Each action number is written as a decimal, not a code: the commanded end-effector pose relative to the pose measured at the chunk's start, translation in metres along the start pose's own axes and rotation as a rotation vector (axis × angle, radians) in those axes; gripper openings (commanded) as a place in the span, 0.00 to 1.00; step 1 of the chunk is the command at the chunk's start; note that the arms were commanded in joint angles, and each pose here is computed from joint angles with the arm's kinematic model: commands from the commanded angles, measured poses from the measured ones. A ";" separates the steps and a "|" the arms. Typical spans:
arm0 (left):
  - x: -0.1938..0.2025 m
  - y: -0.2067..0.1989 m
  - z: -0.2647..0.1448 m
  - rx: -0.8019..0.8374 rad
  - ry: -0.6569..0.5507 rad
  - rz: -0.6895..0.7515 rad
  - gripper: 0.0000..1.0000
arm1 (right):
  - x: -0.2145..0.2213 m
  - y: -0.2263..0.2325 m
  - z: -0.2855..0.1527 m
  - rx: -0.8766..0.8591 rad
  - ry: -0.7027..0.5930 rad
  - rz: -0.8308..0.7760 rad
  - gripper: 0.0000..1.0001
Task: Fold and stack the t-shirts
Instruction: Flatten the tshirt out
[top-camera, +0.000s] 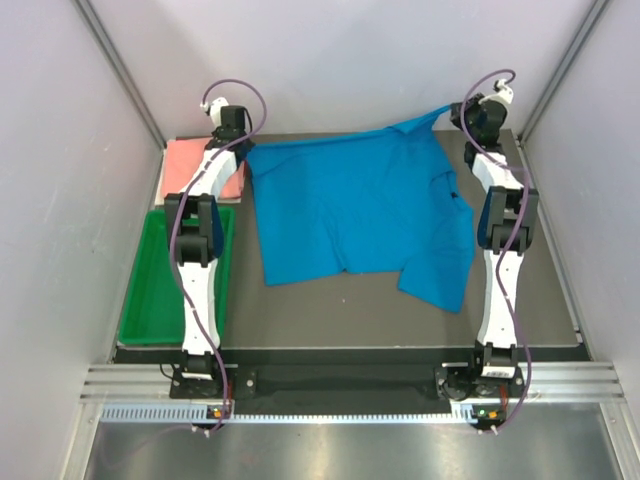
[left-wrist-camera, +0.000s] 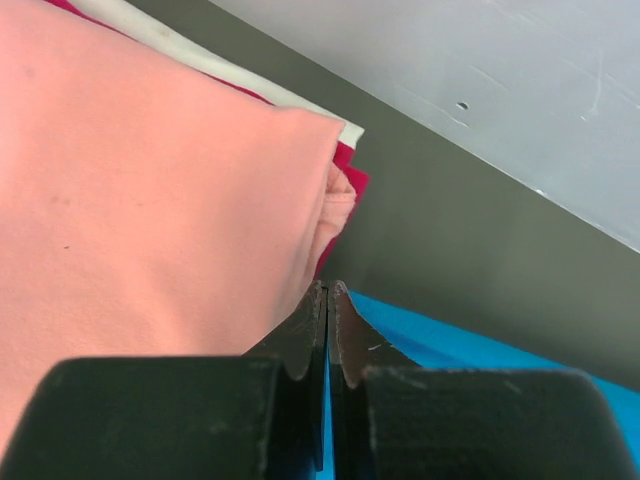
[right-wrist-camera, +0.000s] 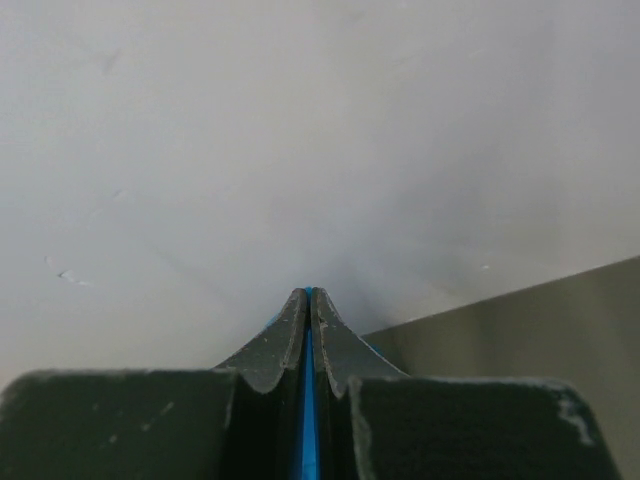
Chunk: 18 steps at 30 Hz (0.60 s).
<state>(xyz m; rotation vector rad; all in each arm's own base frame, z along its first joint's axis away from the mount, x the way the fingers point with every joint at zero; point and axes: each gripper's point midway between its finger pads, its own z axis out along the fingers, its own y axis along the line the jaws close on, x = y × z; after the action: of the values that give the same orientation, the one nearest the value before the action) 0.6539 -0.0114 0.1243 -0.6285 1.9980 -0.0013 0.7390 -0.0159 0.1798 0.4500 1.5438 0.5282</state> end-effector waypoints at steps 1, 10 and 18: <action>-0.071 -0.024 -0.044 0.099 -0.109 -0.036 0.00 | -0.070 0.031 -0.007 -0.032 -0.102 -0.033 0.00; -0.142 -0.070 -0.193 0.325 -0.221 -0.126 0.00 | -0.254 0.109 -0.169 0.023 -0.229 -0.074 0.00; -0.174 -0.055 -0.339 0.474 -0.334 -0.217 0.00 | -0.324 0.129 -0.340 0.110 -0.245 -0.123 0.00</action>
<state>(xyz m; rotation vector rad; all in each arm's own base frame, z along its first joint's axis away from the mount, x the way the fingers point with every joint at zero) 0.4915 -0.0859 0.4120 -0.4635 1.6391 -0.4219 0.4522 -0.1112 0.5275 0.4603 1.2854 0.3343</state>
